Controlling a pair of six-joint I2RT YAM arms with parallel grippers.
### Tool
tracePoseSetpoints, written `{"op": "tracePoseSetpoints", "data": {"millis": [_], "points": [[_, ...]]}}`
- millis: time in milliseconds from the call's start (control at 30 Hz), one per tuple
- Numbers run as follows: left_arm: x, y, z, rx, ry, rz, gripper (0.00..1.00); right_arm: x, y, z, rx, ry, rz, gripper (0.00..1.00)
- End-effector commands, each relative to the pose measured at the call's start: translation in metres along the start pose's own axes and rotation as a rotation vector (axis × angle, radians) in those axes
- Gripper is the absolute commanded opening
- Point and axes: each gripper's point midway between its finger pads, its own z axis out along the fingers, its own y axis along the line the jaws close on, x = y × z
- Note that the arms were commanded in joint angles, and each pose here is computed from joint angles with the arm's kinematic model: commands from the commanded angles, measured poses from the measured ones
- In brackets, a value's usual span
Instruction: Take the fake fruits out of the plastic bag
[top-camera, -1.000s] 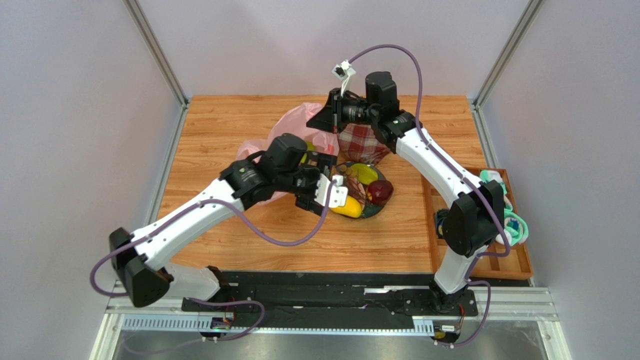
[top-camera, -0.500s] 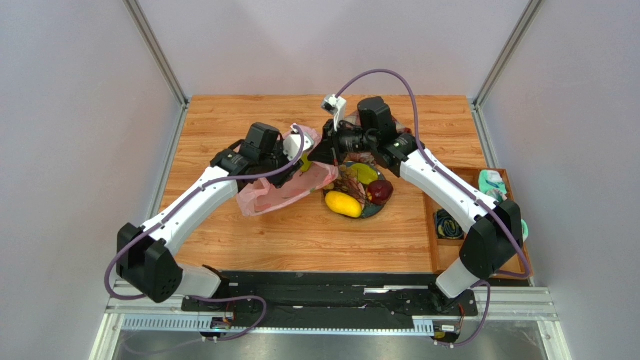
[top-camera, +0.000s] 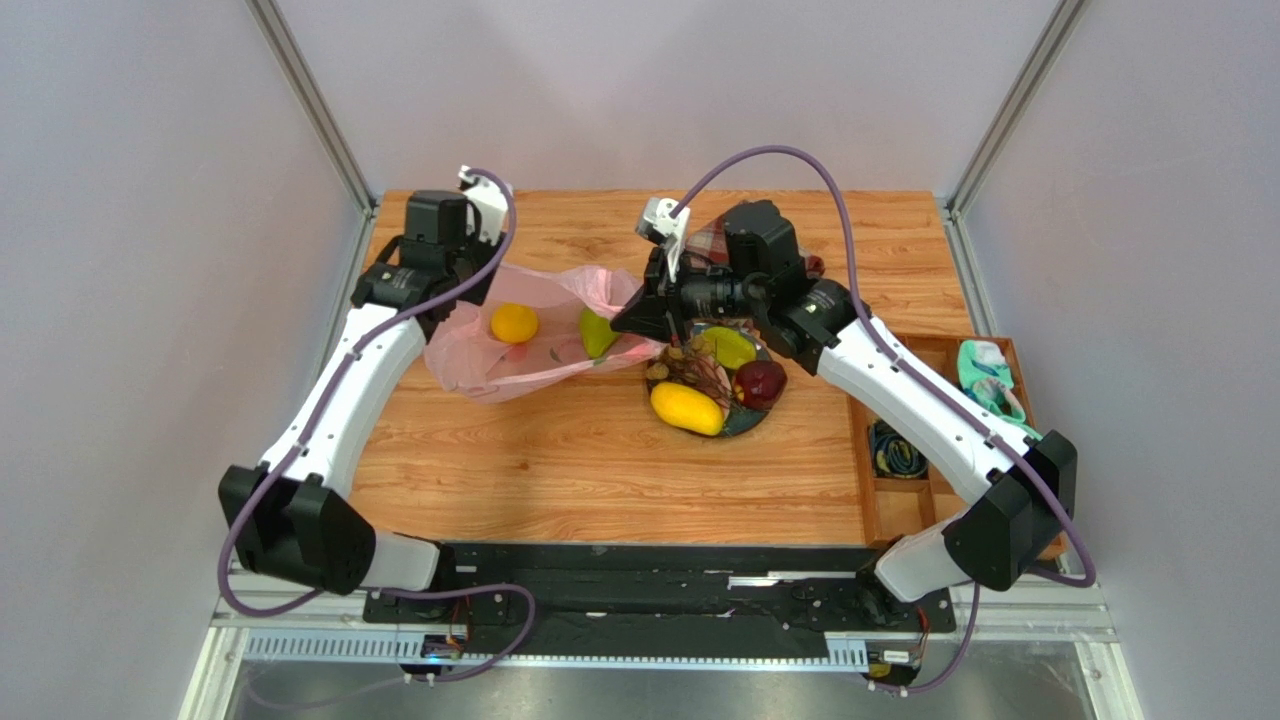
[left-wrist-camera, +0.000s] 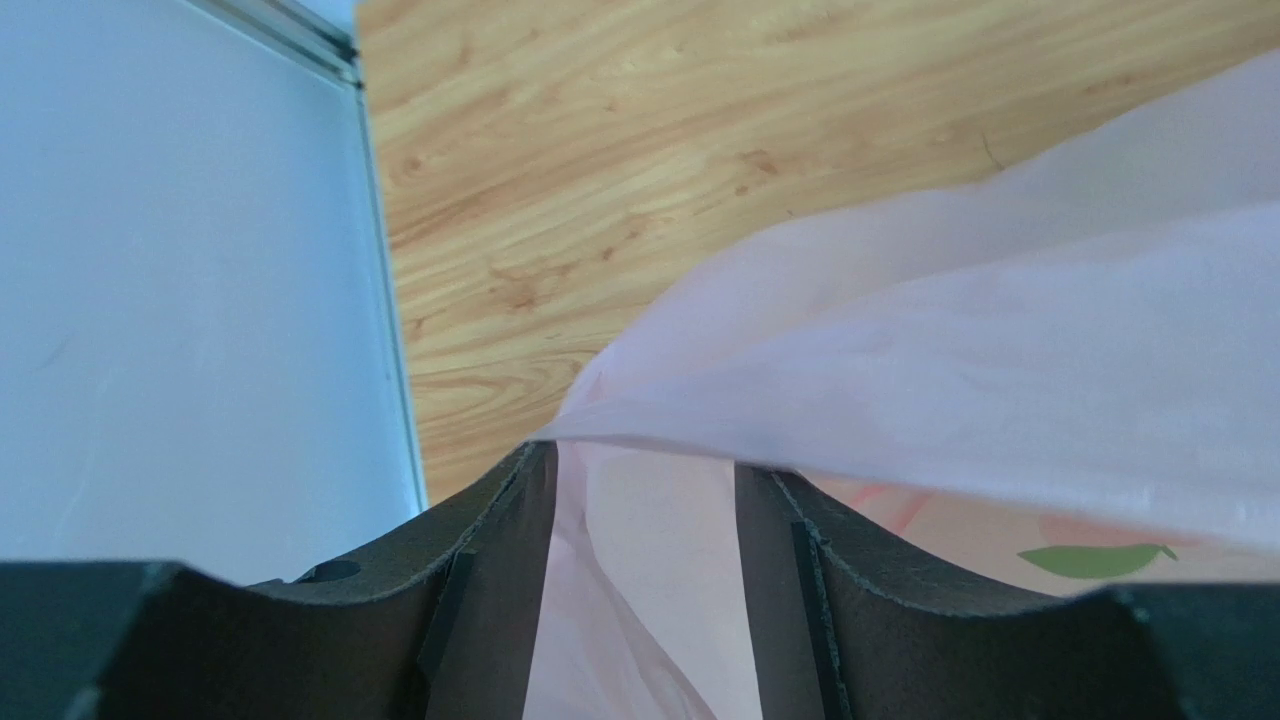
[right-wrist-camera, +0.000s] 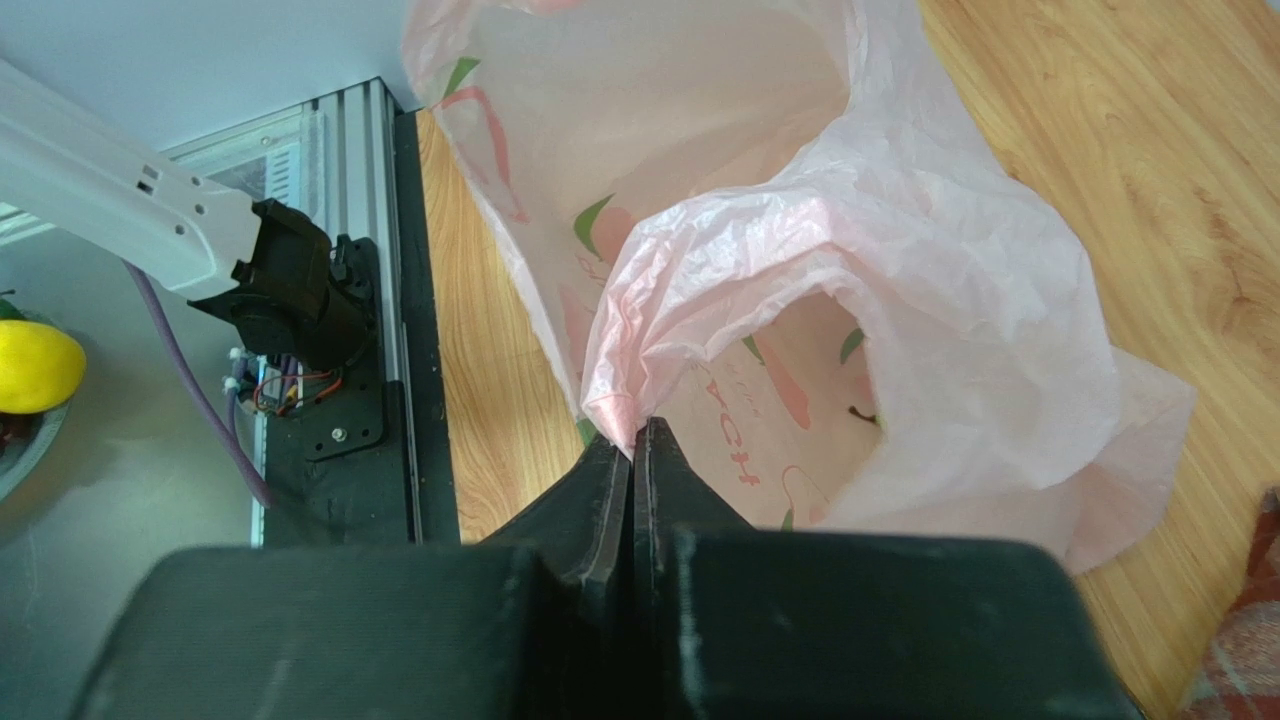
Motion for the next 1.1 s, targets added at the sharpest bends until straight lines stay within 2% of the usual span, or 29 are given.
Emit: {"op": "tracePoseSetpoints", "data": {"millis": [0, 67, 100, 133, 200, 300, 400, 533, 633, 667, 867, 1067], "points": [[-0.015, 0.007, -0.050, 0.024, -0.118, -0.042, 0.57, -0.016, 0.000, -0.014, 0.043, -0.048, -0.060, 0.00], [-0.018, -0.026, -0.070, 0.225, -0.201, 0.013, 0.61, -0.012, -0.001, -0.010, 0.033, -0.046, -0.027, 0.00], [-0.013, -0.074, -0.085, 0.488, -0.256, 0.039, 0.64, -0.009, -0.004, -0.008, 0.035, -0.042, -0.007, 0.00], [-0.014, -0.095, -0.105, 0.591, -0.310, 0.080, 0.68, -0.007, -0.006, -0.005, 0.038, -0.041, 0.016, 0.00], [0.000, -0.123, -0.107, 0.643, -0.271, 0.125, 0.69, -0.004, -0.009, 0.003, 0.035, -0.043, 0.090, 0.00], [0.018, -0.155, -0.109, 0.786, -0.205, 0.123, 0.59, -0.006, -0.012, 0.010, 0.035, -0.058, 0.155, 0.00], [0.027, -0.175, -0.114, 0.865, -0.204, 0.212, 0.55, -0.014, -0.015, 0.012, 0.043, -0.074, 0.159, 0.00], [0.035, -0.185, -0.102, 0.886, -0.161, 0.237, 0.47, -0.024, -0.021, 0.013, 0.061, -0.098, 0.161, 0.00], [0.048, -0.182, -0.076, 0.826, -0.105, 0.305, 0.41, -0.038, -0.022, 0.011, 0.064, -0.134, 0.165, 0.00], [0.046, -0.179, -0.068, 0.793, -0.126, 0.346, 0.40, -0.044, -0.021, 0.011, 0.059, -0.149, 0.155, 0.00], [0.070, -0.165, -0.012, 0.645, -0.021, 0.505, 0.43, -0.075, -0.015, 0.011, 0.009, -0.209, 0.145, 0.00], [0.073, -0.158, 0.022, 0.546, 0.027, 0.540, 0.50, -0.084, -0.005, 0.014, -0.065, -0.230, 0.156, 0.00]]}}
